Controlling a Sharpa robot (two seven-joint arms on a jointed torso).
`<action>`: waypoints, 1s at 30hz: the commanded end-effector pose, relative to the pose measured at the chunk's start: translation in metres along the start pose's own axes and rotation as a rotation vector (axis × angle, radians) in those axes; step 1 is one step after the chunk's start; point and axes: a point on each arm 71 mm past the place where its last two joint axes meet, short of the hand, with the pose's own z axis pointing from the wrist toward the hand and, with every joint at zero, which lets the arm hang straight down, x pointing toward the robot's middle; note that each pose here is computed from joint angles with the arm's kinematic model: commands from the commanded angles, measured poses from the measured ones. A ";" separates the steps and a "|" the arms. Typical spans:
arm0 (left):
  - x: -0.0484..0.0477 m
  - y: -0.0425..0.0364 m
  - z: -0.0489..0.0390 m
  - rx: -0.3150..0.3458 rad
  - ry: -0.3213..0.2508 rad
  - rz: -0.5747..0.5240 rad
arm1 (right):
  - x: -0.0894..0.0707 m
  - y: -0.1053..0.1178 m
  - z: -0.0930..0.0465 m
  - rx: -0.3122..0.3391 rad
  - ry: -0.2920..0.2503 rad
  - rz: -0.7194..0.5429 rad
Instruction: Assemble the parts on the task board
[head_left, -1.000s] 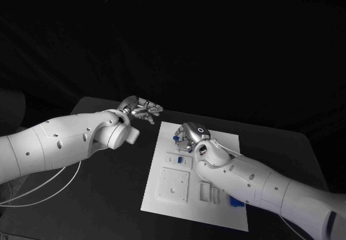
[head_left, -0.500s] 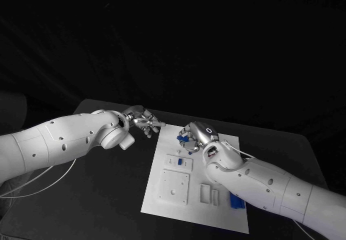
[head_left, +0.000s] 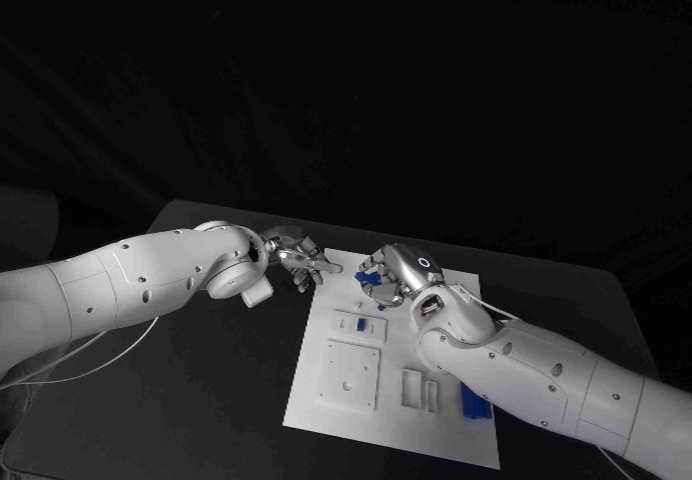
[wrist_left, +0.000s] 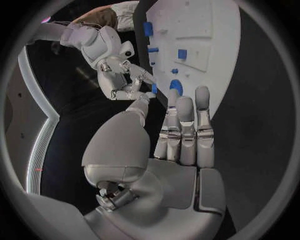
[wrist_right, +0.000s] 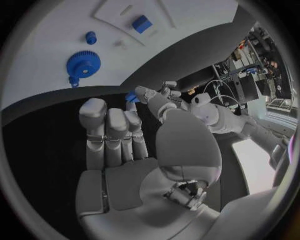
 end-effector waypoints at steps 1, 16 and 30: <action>0.0074 -0.0020 0.0010 0.008 0.083 0.006 | -0.002 0.002 -0.001 -0.015 -0.005 0.006; 0.0136 -0.0107 0.0043 0.057 0.109 -0.102 | -0.001 0.009 -0.001 -0.036 0.002 0.012; 0.0162 -0.0140 0.0074 0.059 0.109 -0.089 | -0.002 0.016 -0.002 -0.051 -0.003 0.020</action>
